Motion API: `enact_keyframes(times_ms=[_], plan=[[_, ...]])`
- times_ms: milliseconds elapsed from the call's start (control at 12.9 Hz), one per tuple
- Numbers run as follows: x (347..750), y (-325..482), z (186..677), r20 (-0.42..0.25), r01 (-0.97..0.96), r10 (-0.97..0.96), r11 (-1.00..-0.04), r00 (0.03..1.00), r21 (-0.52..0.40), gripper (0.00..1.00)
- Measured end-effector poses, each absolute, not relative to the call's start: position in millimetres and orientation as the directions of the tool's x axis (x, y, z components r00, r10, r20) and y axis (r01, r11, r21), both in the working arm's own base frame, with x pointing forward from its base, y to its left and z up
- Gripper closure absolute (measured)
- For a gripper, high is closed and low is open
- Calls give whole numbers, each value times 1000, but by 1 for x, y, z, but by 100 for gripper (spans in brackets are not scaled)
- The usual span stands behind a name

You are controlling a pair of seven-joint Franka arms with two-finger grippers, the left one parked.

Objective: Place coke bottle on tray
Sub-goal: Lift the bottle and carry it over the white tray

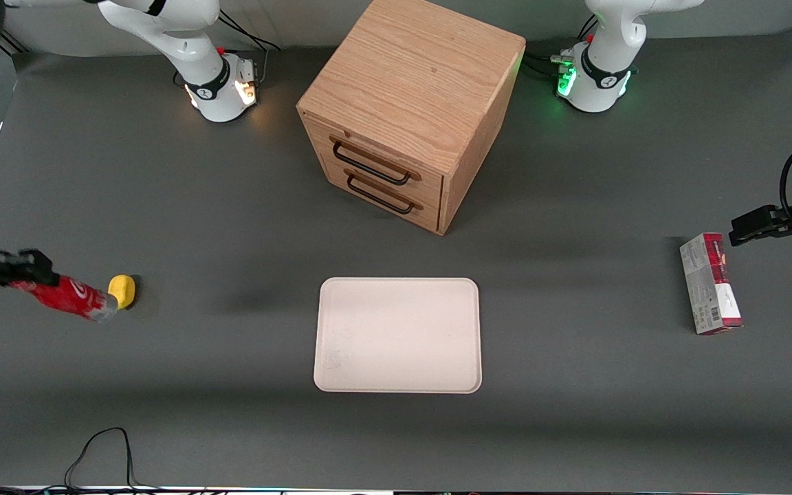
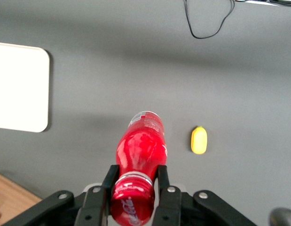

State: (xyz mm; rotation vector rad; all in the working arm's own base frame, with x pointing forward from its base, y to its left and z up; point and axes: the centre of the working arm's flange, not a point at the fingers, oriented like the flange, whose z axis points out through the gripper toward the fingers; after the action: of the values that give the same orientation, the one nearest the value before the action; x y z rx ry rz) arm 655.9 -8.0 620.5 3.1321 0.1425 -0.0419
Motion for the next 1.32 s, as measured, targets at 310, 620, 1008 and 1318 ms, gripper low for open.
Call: enact_keyframes(times_ms=[310, 620, 1008, 1318], plan=[[654, 50, 629, 12, 190, 189, -982, 982, -16, 63], [649, 212, 596, 37, 383, 384, -923, 923, 37, 63], [612, 353, 558, 40, 535, 537, -843, 842, 50, 63], [627, 356, 531, 43, 532, 534, -845, 845, 46, 63]])
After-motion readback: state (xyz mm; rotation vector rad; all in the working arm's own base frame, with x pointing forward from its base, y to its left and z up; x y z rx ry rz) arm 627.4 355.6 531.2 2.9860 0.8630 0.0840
